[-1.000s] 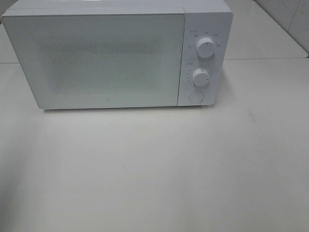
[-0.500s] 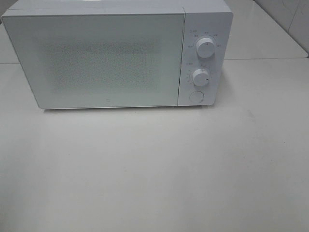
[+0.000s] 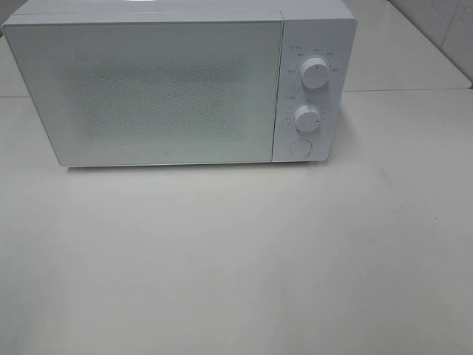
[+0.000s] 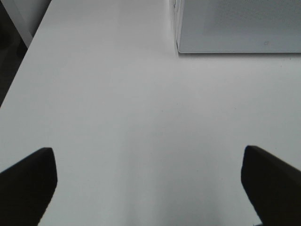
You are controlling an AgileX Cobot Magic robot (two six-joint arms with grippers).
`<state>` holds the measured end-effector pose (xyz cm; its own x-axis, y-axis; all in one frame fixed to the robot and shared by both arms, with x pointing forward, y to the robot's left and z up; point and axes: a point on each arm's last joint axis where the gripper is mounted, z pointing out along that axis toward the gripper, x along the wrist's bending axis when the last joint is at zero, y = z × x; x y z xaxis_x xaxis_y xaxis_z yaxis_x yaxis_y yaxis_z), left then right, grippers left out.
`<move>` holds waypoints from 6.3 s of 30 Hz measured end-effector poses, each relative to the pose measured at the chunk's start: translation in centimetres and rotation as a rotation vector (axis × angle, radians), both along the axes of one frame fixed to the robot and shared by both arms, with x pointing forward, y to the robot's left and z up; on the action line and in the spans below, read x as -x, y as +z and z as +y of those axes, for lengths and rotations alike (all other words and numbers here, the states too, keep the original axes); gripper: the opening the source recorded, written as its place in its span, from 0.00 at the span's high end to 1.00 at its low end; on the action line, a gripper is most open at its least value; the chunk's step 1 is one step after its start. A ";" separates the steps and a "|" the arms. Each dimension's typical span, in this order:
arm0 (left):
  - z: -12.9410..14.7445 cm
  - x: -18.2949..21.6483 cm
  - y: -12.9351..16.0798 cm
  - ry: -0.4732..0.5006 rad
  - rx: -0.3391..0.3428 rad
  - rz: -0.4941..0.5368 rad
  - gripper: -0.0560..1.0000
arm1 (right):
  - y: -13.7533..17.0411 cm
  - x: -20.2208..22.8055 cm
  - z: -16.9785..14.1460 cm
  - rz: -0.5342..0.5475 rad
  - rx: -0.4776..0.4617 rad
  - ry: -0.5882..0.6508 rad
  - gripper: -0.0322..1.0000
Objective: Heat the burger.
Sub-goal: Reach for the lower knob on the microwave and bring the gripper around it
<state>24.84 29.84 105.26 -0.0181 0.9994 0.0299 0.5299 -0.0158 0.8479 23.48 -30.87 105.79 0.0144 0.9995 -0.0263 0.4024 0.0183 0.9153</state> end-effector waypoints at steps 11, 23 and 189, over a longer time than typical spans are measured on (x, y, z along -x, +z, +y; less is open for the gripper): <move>-0.1 1.5 0.1 0.000 -0.009 -0.102 0.01 | 0.0 0.0 0.0 0.000 0.000 0.000 0.24; -0.1 1.5 0.1 0.000 -0.009 -0.102 0.01 | 0.0 0.0 0.0 0.000 0.000 0.000 0.24; -0.1 1.5 0.1 0.000 -0.009 -0.102 0.03 | -16.2 -32.6 18.1 -0.251 0.083 0.023 0.24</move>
<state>23.38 29.72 105.33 -0.0213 0.9991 0.0374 0.4411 -0.0242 0.8971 56.09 -12.77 89.60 0.0084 0.9943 -0.1062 0.1612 0.1035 0.9815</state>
